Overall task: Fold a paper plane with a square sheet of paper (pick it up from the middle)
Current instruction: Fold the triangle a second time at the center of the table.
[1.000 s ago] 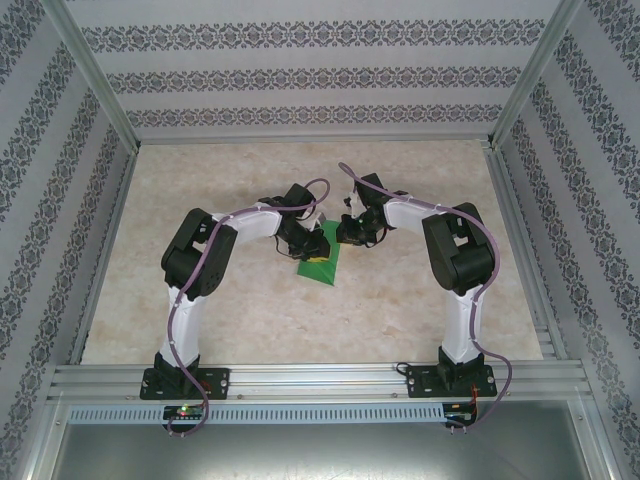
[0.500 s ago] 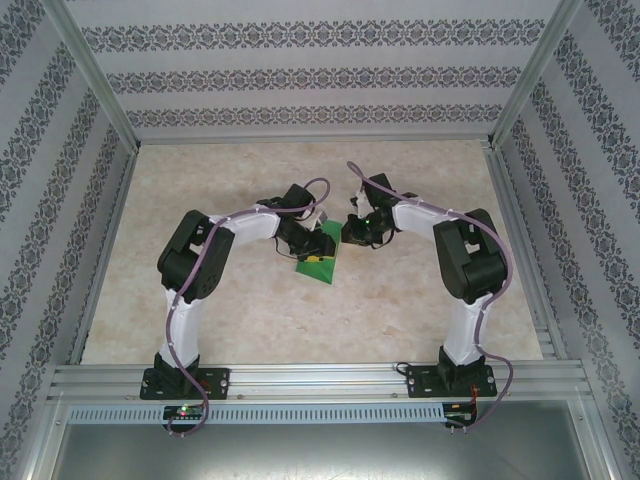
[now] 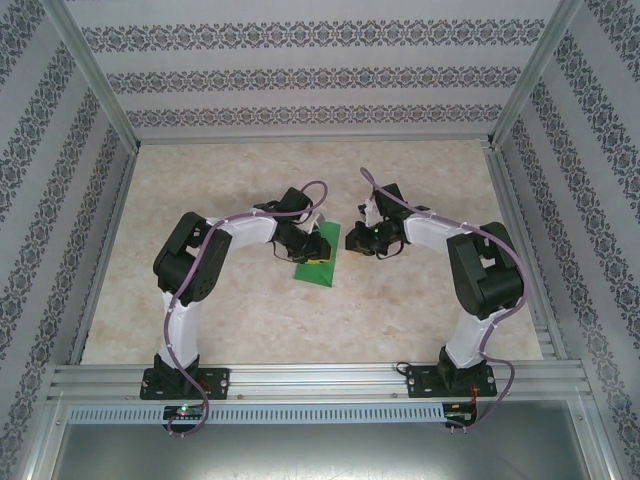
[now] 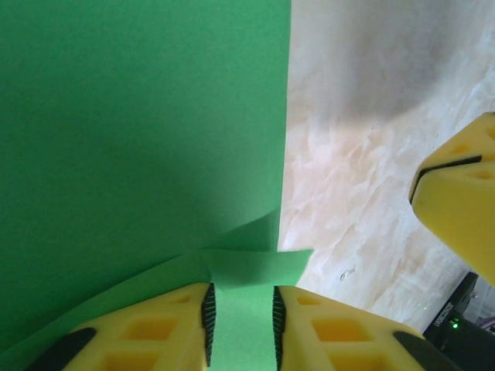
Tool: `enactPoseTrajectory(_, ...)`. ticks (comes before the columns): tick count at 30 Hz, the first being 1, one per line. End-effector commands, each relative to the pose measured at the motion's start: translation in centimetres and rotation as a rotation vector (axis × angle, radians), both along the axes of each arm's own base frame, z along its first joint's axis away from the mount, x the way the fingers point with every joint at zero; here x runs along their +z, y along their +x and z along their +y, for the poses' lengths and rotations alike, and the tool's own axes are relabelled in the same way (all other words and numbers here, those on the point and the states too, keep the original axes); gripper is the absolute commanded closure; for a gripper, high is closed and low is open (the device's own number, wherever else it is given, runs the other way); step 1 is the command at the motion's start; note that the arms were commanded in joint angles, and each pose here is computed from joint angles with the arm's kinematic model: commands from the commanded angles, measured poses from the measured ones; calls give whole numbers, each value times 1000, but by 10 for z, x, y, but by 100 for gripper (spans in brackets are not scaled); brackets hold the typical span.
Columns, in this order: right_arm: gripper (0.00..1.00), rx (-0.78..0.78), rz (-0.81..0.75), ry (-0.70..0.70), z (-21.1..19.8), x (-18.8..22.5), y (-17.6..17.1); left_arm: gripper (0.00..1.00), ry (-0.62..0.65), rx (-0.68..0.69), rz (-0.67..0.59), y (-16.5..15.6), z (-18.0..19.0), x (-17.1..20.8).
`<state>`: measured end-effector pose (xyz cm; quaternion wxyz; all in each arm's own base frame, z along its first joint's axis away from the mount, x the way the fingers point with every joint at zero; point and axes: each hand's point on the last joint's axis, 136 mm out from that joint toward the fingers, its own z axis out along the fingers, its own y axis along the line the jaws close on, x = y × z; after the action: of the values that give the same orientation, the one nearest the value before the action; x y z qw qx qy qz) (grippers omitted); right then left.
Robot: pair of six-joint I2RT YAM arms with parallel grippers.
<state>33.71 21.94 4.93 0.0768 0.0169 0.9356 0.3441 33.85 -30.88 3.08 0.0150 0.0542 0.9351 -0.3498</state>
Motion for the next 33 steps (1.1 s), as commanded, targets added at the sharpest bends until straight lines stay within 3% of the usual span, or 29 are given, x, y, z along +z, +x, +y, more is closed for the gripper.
enactPoseTrajectory(1,88,8,-7,75,13,13,-6,75,-26,-1,-46,3,-2,16)
enactPoseTrajectory(3,88,17,-2,86,19,13,-9,80,-22,-5,-46,2,-2,15)
enactPoseTrajectory(12,90,53,27,111,44,5,-16,81,14,-14,-36,-1,4,8)
enactPoseTrajectory(33,91,62,65,-1,38,-33,-9,81,-48,11,-28,2,4,15)
